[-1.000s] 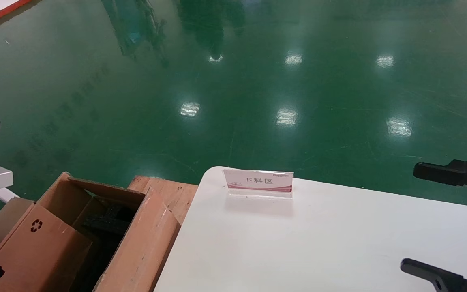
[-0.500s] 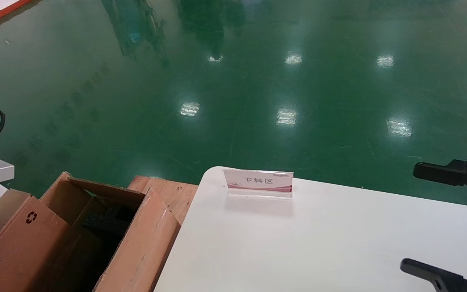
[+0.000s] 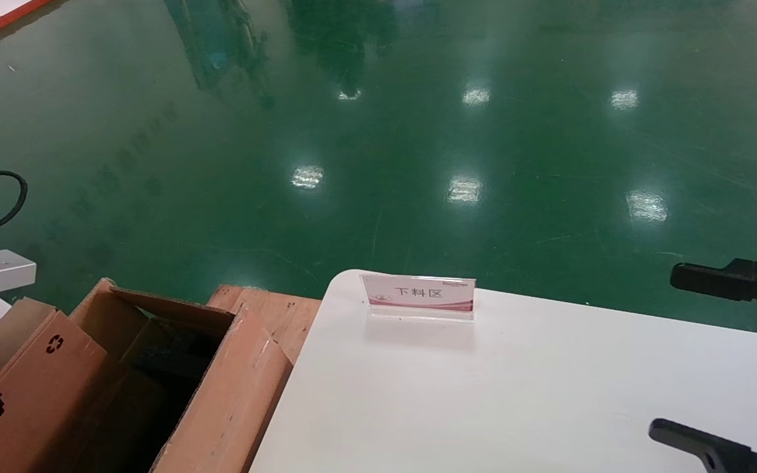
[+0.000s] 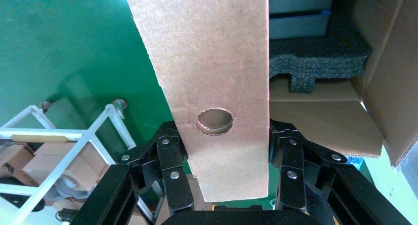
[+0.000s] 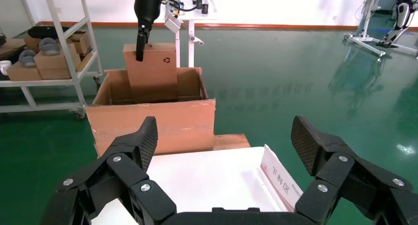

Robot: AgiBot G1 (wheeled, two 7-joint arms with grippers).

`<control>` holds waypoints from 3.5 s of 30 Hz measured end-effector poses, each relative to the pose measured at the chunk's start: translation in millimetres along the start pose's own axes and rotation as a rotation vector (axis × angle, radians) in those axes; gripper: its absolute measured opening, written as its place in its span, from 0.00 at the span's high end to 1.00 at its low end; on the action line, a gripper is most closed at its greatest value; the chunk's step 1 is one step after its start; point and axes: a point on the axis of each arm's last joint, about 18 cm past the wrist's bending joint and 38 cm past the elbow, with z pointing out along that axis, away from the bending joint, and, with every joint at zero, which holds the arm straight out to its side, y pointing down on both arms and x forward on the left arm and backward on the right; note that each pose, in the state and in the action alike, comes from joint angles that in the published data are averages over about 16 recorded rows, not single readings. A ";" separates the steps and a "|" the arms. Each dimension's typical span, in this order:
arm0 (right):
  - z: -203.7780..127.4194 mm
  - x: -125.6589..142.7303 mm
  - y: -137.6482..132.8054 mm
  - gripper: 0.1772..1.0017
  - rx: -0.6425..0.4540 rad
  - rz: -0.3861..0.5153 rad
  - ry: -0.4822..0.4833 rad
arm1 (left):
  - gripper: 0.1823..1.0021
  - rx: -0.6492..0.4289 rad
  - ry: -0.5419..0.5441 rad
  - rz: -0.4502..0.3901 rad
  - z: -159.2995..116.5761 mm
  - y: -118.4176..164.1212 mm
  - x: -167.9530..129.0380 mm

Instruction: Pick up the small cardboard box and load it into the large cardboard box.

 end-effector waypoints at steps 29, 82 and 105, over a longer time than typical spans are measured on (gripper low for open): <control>0.0 0.0 0.0 0.01 0.000 0.000 0.000 | 0.67 -0.035 -0.015 0.008 33.8 -7.0 -1.3; -0.1 0.1 0.0 0.01 0.000 0.000 0.000 | 0.58 -0.099 -0.028 -0.059 90.2 -21.9 4.0; -0.1 0.1 0.1 0.01 0.000 0.000 0.001 | 0.11 0.111 0.014 0.088 36.9 -49.2 1.7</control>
